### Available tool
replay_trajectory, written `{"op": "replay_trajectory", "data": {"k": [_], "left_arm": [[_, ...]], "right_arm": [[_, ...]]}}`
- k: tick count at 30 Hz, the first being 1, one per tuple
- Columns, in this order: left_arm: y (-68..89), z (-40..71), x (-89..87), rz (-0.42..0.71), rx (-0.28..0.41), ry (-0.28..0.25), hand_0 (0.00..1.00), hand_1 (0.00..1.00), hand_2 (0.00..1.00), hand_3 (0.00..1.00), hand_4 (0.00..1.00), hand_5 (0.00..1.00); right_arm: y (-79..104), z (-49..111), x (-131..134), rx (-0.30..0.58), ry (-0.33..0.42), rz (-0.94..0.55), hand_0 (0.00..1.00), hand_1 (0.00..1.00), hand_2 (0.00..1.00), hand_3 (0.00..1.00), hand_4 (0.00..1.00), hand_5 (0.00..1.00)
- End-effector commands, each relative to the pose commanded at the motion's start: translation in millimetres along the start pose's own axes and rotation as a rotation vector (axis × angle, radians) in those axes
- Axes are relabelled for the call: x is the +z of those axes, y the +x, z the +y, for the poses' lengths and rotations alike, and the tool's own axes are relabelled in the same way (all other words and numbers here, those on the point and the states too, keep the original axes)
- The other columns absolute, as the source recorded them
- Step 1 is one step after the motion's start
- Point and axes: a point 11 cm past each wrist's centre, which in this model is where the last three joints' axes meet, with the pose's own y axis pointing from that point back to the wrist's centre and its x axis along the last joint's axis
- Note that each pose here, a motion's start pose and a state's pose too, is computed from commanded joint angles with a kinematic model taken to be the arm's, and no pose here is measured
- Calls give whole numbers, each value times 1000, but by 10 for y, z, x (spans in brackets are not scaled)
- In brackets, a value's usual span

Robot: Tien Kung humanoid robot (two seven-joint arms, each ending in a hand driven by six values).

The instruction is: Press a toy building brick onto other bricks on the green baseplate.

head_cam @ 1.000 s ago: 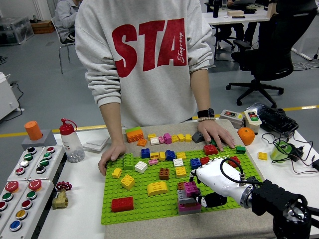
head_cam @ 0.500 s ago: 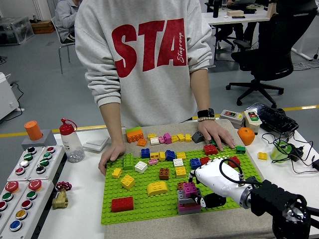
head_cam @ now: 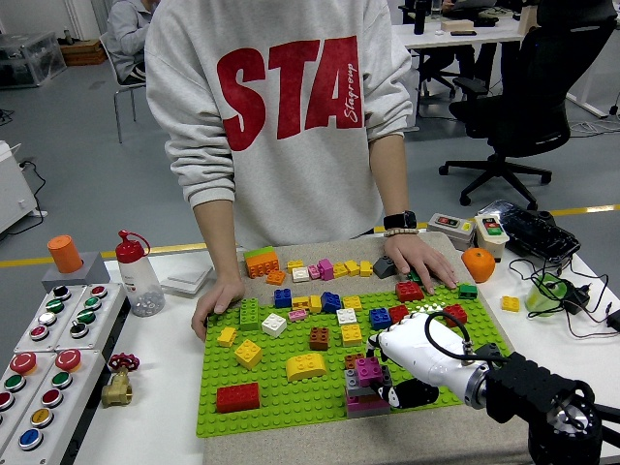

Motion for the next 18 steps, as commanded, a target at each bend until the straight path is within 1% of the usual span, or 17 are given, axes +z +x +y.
{"op": "replay_trajectory", "data": {"k": [2, 3, 8, 9, 18], "left_arm": [[0, 0, -2, 0, 0, 0, 631, 595, 603, 396, 299, 937], [0, 0, -2, -1, 0, 1, 633, 595, 603, 395, 299, 936], [0, -1, -8, -2, 1, 2, 633, 595, 603, 395, 299, 936], [0, -2, -10, -3, 1, 3, 632, 595, 604, 395, 299, 938], [1, -6, -28, -5, 2, 7, 632, 595, 604, 395, 299, 938]], "right_arm": [[-3, 0, -1, -1, 1, 0, 657, 583, 588, 615, 571, 395], [-4, 0, -2, -1, 1, 1, 658, 596, 619, 653, 573, 395], [-11, -1, -5, -5, 4, 1, 658, 596, 619, 653, 573, 395], [-14, -2, -6, -6, 4, 2, 658, 611, 637, 687, 574, 393], [-33, -7, -17, -13, 8, 4, 658, 612, 640, 689, 574, 395]]}}
